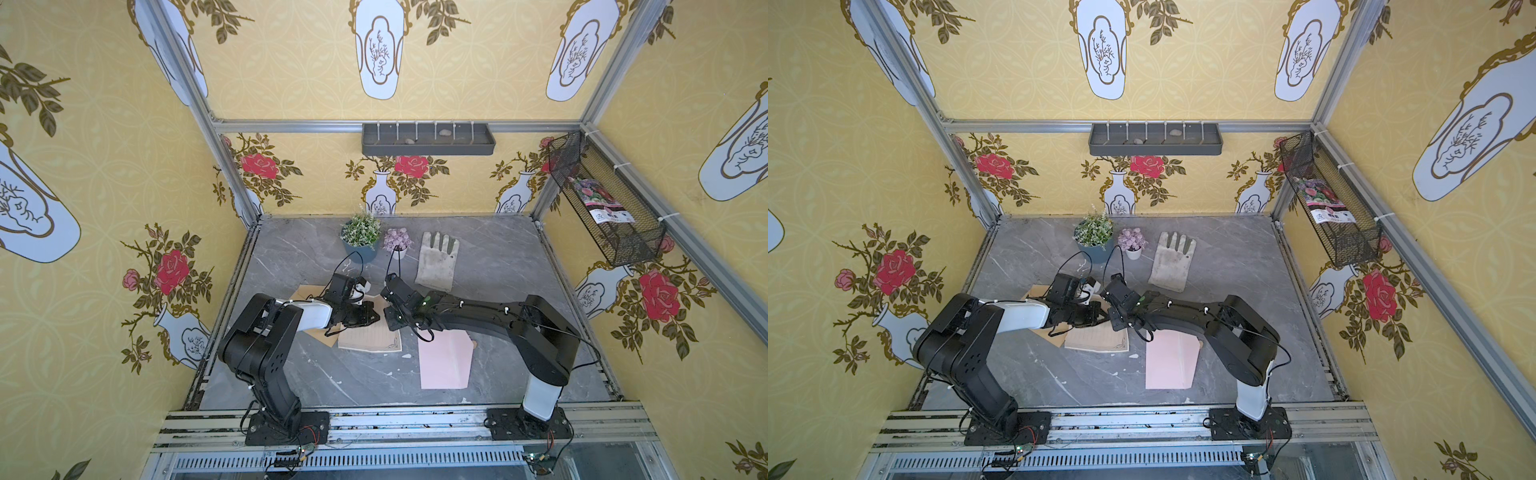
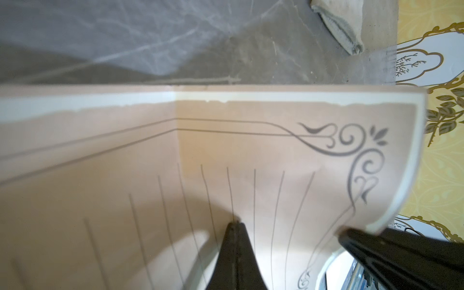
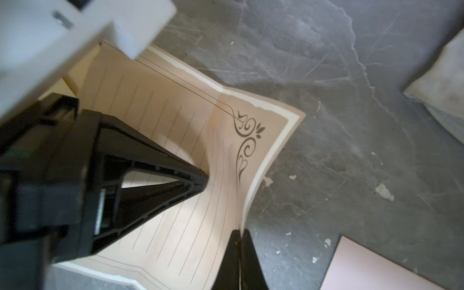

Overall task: Take the letter paper out of the envelope
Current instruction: Place the letter paper at the center of the board.

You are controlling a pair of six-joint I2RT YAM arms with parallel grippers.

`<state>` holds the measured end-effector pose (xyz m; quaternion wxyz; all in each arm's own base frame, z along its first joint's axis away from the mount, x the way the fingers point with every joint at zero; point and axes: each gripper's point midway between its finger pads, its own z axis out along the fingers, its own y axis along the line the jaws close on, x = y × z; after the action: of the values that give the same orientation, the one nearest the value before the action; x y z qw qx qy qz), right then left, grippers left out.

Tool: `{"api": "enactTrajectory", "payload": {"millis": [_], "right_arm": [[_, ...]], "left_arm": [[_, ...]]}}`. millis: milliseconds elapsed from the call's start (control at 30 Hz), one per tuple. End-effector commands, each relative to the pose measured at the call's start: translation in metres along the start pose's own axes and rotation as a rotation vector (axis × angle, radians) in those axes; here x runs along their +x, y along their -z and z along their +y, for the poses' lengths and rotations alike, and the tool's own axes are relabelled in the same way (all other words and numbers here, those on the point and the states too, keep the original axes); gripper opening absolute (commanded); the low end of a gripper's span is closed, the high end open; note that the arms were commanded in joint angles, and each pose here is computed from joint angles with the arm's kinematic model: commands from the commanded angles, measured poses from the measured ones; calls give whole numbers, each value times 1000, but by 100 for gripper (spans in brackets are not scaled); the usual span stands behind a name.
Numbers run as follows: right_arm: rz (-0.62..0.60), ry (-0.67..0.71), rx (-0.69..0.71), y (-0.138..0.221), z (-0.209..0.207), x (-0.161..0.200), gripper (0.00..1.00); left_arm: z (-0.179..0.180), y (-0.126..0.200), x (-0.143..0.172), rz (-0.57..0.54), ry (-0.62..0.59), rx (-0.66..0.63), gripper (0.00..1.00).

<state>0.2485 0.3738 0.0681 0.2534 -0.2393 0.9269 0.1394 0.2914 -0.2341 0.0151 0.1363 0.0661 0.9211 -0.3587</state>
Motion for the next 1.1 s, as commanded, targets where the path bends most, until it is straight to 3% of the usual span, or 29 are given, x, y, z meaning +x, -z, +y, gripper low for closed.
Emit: {"api": "enactTrajectory", "payload": {"millis": [0,233,333,833,1067], "right_arm": [[-35,1,-7,11,7,-10,0],[-62,-8,-16,28,6,-16,22],[-76,-13,-27,34,7,-18,26],[-73,-1,-102,31,23,-20,12],[-7,-25,-95,4,13,5,5]], "left_arm": [[-3,-1,-2,-3,-5,21,0],[-5,-3,-2,3,-2,37,0],[-5,-4,-1,7,1,42,0],[-7,-8,0,26,4,65,0],[-7,-7,1,25,4,62,0]]}}
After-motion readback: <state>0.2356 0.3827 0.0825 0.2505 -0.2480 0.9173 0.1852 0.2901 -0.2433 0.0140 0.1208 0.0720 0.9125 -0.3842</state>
